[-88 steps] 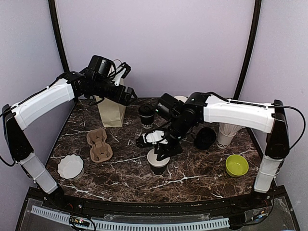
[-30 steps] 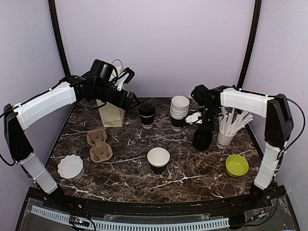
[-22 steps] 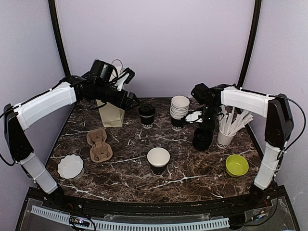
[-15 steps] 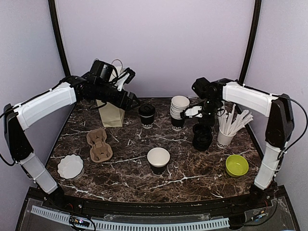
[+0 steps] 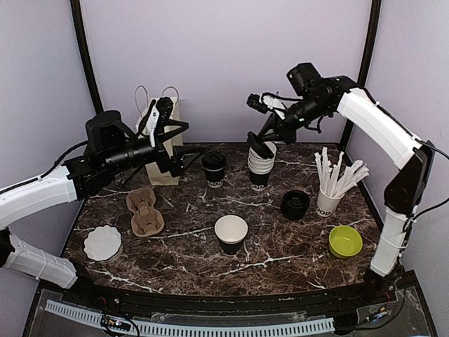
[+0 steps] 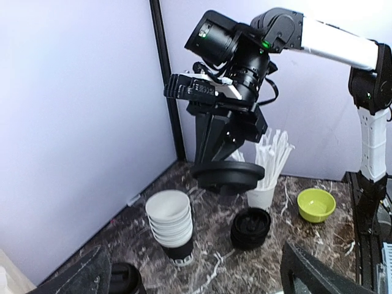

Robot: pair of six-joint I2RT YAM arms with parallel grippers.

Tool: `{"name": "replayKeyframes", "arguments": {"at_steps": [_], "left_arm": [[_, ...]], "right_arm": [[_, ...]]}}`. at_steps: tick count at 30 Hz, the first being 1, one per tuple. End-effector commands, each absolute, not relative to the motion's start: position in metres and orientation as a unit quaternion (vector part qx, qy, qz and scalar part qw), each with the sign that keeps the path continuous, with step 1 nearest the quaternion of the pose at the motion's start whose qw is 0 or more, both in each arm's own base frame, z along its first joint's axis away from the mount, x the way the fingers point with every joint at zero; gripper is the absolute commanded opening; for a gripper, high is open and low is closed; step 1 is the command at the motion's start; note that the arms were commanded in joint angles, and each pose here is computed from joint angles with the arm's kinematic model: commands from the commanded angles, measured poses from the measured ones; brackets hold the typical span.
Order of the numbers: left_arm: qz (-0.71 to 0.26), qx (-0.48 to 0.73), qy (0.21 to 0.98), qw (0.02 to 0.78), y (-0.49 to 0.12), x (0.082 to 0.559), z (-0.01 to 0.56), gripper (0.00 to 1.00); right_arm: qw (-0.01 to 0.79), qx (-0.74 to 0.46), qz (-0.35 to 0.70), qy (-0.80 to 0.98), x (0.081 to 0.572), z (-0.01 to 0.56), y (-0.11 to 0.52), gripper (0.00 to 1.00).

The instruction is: Pack the takeout coffee

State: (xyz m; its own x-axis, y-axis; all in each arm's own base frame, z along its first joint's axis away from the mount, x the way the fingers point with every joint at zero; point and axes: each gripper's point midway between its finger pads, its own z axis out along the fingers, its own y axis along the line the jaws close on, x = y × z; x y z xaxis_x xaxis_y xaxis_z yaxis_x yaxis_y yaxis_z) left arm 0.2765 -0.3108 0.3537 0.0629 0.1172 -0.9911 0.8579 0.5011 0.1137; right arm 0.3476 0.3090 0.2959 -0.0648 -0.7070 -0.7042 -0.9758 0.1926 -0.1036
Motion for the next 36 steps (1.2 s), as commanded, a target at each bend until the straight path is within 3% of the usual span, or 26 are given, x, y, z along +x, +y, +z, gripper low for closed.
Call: {"name": "replayKeyframes", "arguments": {"at_steps": [1, 9, 28, 36], "left_arm": [[-0.301, 0.377, 0.519, 0.705, -0.329, 0.274, 0.395, 0.98], [-0.297, 0.363, 0.465, 0.751, -0.355, 0.283, 0.412, 0.98], [-0.367, 0.371, 0.427, 0.739, -0.395, 0.292, 0.427, 0.98], [-0.371, 0.367, 0.438, 0.732, -0.403, 0.300, 0.422, 0.93]], "right_arm": [[0.363, -0.561, 0.348, 0.658, 0.334, 0.351, 0.345, 0.00], [0.414, -0.508, 0.435, 0.617, 0.332, 0.404, 0.360, 0.00], [0.403, -0.503, 0.455, 0.615, 0.330, 0.404, 0.363, 0.00], [0.402, -0.502, 0.456, 0.615, 0.330, 0.404, 0.363, 0.00]]}}
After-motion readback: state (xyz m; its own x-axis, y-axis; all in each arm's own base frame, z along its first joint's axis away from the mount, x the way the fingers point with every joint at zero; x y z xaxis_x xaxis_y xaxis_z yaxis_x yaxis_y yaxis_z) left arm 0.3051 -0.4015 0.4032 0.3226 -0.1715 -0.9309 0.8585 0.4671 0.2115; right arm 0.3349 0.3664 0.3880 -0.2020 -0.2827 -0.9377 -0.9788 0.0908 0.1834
